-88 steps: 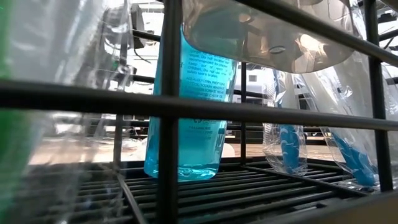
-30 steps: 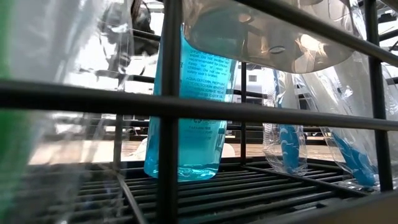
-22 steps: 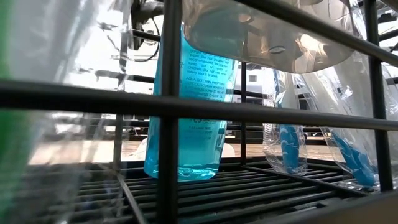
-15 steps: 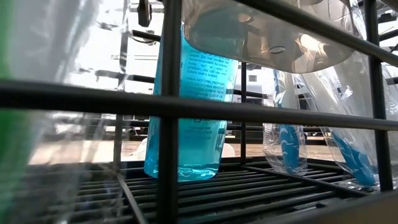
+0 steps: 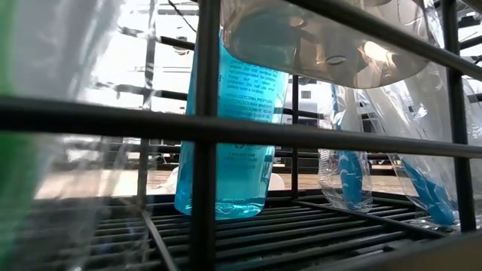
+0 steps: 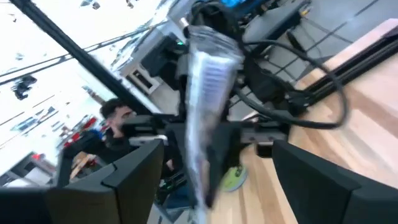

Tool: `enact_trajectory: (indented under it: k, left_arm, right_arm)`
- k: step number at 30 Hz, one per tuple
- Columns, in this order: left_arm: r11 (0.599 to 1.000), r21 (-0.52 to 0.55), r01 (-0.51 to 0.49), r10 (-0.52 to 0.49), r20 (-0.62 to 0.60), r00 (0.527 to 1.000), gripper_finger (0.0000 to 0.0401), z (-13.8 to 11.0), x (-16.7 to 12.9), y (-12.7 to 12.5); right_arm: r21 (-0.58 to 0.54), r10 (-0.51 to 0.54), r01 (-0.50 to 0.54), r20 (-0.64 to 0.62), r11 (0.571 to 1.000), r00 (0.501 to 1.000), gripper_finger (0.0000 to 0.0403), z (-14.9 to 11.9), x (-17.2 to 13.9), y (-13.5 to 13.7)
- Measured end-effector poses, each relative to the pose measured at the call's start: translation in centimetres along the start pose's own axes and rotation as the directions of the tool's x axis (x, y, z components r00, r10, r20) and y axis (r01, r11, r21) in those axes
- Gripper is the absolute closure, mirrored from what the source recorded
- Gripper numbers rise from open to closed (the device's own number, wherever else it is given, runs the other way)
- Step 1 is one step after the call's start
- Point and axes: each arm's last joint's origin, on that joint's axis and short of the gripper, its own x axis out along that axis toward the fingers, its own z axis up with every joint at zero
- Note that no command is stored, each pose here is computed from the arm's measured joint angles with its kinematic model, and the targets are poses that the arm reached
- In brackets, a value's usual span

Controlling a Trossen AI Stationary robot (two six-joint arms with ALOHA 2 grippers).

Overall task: Pick & Place toothbrushing station
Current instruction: Put the violet toothbrush into the black wire organizer

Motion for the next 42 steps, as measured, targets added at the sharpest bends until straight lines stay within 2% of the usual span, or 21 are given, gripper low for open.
enact_trajectory:
  k: [7, 18, 22, 34, 38, 42]
  left_arm:
    - [1.0, 0.005, 0.011, -0.011, 0.001, 1.0, 0.0389, -0.2, 2.4, 0.1]
    - [1.0, 0.011, 0.007, -0.007, 0.003, 1.0, 0.0389, -0.2, 2.5, 0.3]
    - [1.0, 0.011, 0.006, -0.006, 0.003, 1.0, 0.0389, -0.2, 2.5, 0.3]
    - [1.0, 0.009, 0.017, -0.017, -0.006, 1.0, 0.0389, -0.2, 2.5, 0.3]
    - [1.0, 0.008, 0.03, -0.03, -0.016, 0.999, 0.0389, -0.3, 2.5, 0.2]
    - [0.999, 0.008, 0.033, -0.033, -0.019, 0.999, 0.0389, -0.3, 2.5, 0.2]
  right_arm:
    - [-0.002, 0.044, -0.044, -0.032, 0.999, 0.999, 0.0112, -0.4, 0.1, 0.6]
    - [0.0, 0.061, -0.061, -0.054, 0.998, 0.997, 0.0125, -0.9, 0.2, 1.0]
    - [0.022, 0.058, -0.057, -0.052, 0.998, 0.997, 0.0152, -0.9, 0.2, 1.0]
    - [0.017, 0.05, -0.05, -0.045, 0.999, 0.998, 0.0293, -0.8, 0.2, 1.0]
    - [0.015, 0.046, -0.045, -0.04, 0.999, 0.998, 0.0314, -0.7, 0.2, 0.8]
    - [0.014, 0.041, -0.04, -0.029, 0.999, 0.999, 0.0318, -0.5, 0.2, 0.7]
